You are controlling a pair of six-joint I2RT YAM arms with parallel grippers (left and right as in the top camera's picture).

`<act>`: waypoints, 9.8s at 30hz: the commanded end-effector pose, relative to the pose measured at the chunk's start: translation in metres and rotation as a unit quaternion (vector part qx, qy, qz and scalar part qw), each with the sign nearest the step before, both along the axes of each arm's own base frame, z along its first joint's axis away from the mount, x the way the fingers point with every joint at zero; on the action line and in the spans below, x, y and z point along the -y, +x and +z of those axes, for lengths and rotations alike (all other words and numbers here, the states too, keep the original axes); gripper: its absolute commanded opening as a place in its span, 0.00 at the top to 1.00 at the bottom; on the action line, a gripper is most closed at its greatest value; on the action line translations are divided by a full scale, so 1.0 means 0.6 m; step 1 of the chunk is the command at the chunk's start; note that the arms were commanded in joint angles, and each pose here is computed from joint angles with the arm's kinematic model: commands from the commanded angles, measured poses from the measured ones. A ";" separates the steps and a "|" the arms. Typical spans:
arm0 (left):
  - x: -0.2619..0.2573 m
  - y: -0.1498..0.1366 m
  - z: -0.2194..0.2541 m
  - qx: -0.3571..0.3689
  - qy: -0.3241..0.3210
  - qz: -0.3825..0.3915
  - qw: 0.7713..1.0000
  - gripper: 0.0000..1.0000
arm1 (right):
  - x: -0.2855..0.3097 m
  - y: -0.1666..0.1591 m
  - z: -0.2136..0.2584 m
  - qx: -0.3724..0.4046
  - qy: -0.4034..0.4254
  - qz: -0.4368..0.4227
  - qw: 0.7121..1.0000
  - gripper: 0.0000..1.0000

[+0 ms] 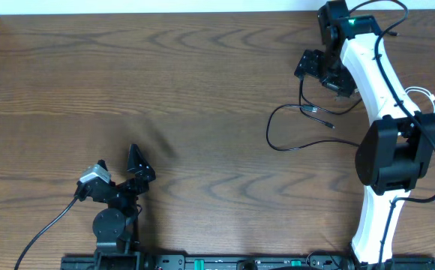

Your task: Untangle cables

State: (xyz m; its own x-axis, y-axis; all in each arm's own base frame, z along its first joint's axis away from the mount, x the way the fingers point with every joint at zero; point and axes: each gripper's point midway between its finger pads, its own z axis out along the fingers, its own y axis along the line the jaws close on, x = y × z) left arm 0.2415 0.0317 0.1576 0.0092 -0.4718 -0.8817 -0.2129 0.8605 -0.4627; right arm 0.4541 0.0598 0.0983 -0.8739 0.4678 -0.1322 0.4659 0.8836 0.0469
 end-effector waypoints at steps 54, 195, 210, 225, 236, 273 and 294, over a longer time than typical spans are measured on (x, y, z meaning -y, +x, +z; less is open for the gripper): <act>0.002 0.000 -0.031 -0.028 0.010 -0.004 1.000 0.01 | 0.094 -0.138 0.460 0.328 0.026 -0.057 0.942 0.01; 0.002 0.000 -0.031 -0.028 0.010 -0.004 1.000 0.01 | 0.065 -0.348 0.101 0.622 0.122 -0.018 0.773 0.01; 0.002 0.000 -0.031 -0.028 0.010 -0.004 1.000 0.01 | 0.063 -0.350 0.168 0.691 0.045 0.059 0.719 0.01; 0.002 0.000 -0.031 -0.028 0.010 -0.004 1.000 0.00 | 0.052 -0.350 0.102 0.619 -0.153 0.264 0.724 0.01; 0.002 0.000 -0.031 -0.028 0.010 -0.004 1.000 0.01 | 0.052 -0.350 0.103 0.620 -0.153 0.264 0.723 0.01; 0.002 0.000 -0.031 -0.028 0.010 -0.004 1.000 0.01 | 0.083 -0.347 0.099 0.617 -0.132 0.175 0.756 0.01; 0.002 0.000 -0.031 -0.028 0.010 -0.004 1.000 0.01 | 0.083 -0.347 0.099 0.617 -0.132 0.175 0.756 0.01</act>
State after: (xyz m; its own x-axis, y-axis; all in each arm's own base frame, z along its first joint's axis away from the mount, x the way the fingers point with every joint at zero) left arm 0.2417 0.0310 0.1572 0.0059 -0.4722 -0.8815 -0.2100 0.8613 -0.4627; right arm 0.2463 0.0111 0.1581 -0.0730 0.0419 -0.9964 -0.0632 0.9969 0.0466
